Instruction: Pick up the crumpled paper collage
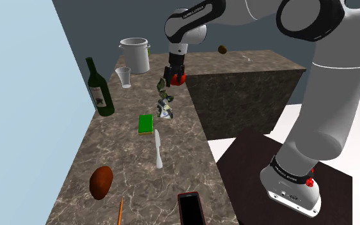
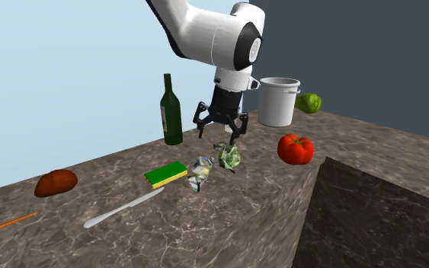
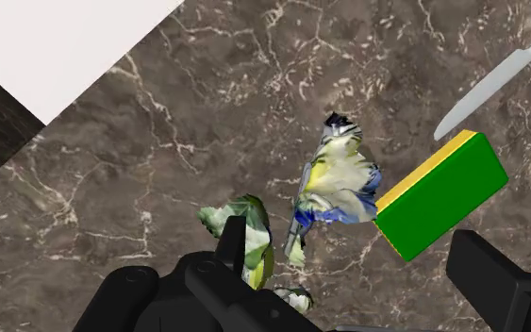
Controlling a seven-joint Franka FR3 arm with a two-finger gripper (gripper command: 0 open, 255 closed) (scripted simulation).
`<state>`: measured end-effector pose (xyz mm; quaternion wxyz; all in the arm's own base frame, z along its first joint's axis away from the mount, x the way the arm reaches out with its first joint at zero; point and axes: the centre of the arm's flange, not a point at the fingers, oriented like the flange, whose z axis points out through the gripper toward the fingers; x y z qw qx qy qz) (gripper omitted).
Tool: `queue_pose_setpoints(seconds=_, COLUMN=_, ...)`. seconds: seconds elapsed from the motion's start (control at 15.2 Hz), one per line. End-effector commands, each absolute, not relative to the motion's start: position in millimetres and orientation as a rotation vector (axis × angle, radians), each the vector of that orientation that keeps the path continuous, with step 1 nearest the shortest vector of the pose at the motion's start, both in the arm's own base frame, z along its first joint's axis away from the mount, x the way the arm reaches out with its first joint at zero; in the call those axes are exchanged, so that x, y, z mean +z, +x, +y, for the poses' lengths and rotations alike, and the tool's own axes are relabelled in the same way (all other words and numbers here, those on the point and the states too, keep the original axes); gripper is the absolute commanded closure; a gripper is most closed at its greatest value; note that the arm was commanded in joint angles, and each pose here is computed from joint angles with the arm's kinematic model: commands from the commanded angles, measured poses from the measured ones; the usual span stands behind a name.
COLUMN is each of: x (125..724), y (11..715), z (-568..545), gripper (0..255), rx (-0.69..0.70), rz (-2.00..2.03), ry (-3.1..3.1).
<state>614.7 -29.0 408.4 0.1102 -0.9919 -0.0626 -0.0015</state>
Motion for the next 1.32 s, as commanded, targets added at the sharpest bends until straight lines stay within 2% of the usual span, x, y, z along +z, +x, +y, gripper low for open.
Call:
queue_pose_setpoints(seconds=0.0, x=395, y=642, z=-29, gripper=0, rx=-0.005, rz=-0.188, ry=-2.910)
queue_pose_setpoints(seconds=0.26, x=373, y=684, z=-28, gripper=0, rx=-0.004, rz=-0.194, ry=-2.902)
queue_pose_setpoints(seconds=0.86, x=333, y=684, z=-28, gripper=0, rx=-0.004, rz=-0.194, ry=-2.902)
queue_pose_setpoints(seconds=0.92, x=333, y=683, z=-27, gripper=255, rx=-0.004, rz=-0.194, ry=-2.902)
queue_pose_setpoints(seconds=1.25, x=334, y=683, z=-27, gripper=255, rx=-0.004, rz=-0.194, ry=-2.902)
